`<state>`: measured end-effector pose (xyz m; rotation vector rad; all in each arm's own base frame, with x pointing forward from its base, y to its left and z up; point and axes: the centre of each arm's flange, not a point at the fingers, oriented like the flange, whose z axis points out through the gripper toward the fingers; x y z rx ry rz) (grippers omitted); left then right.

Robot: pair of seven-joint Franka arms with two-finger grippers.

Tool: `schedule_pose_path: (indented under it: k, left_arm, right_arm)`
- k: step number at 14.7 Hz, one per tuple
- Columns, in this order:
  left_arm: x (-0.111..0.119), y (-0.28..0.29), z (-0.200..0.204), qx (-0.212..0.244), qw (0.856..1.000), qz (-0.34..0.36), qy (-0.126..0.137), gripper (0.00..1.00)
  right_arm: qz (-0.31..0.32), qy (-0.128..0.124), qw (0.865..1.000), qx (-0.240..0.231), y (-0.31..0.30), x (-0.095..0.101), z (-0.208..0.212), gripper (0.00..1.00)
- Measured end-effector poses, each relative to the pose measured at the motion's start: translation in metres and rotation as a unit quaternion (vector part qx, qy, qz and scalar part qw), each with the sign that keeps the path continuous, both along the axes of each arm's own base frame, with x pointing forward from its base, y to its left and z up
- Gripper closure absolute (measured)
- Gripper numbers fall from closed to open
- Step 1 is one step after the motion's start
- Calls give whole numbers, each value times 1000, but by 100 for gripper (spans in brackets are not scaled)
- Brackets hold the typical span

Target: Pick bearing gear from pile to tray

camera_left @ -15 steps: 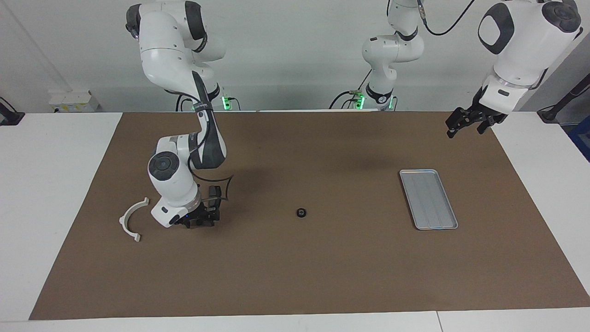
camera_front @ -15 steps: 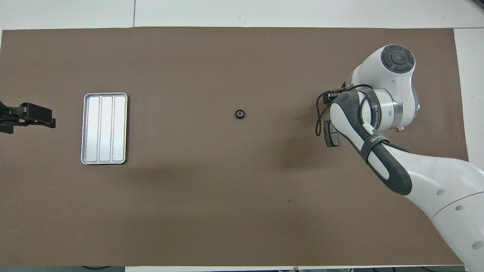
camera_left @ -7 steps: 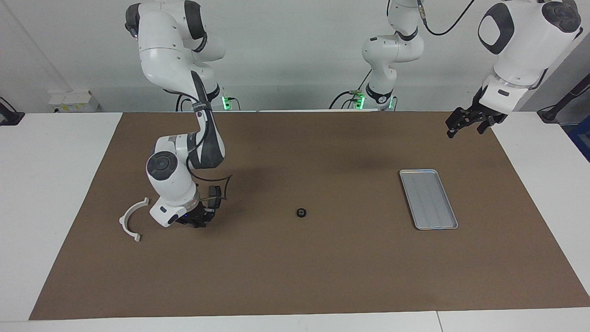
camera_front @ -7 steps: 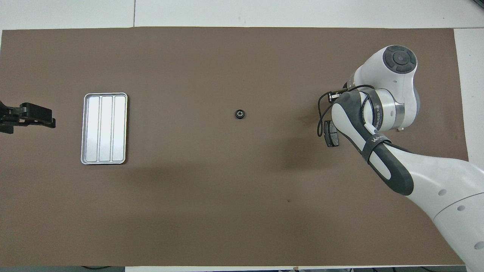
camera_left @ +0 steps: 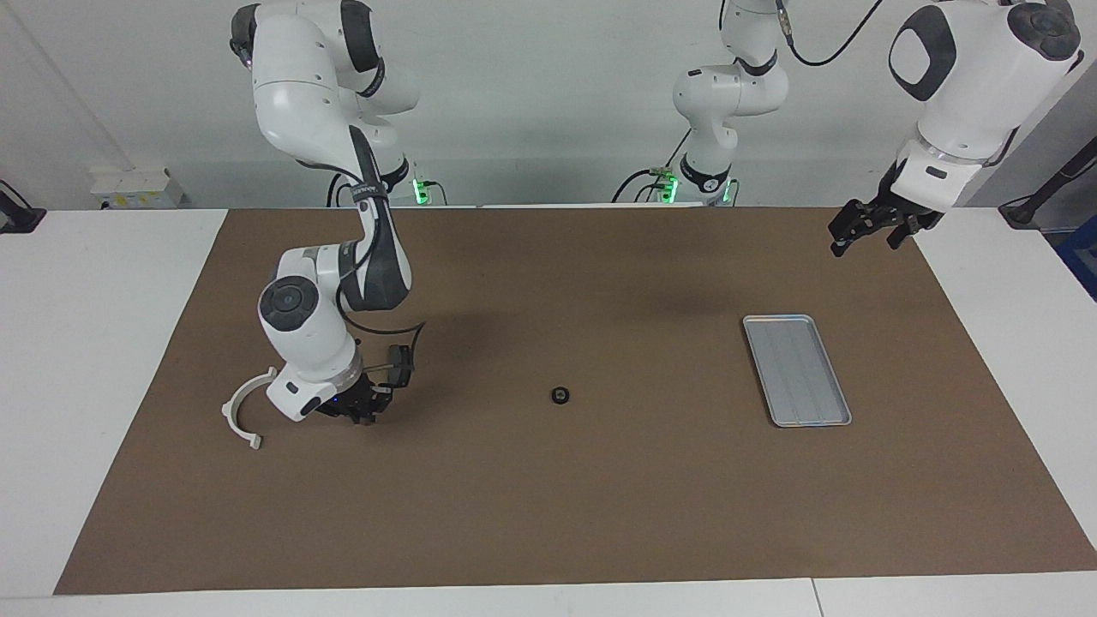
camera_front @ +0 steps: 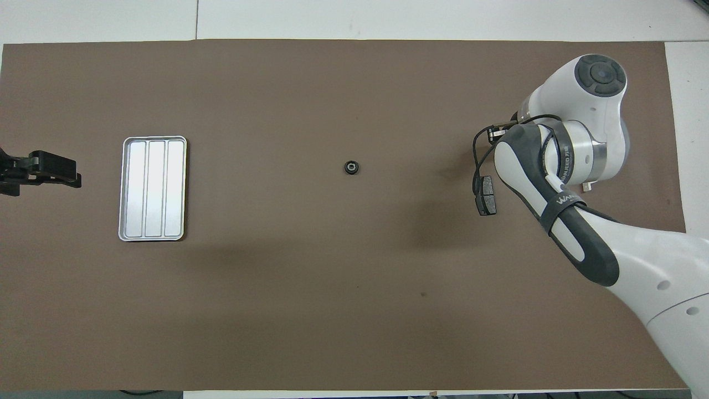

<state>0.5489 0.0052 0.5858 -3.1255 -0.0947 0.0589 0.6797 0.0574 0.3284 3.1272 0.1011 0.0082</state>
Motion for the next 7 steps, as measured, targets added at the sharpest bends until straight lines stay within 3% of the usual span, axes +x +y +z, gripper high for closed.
schedule_pose_path:
  k: [7]
  left_arm:
    - [0,0,0,0,1000,0,0,0]
  right_arm:
    - [-14,15,1000,-2,0,31,89,77]
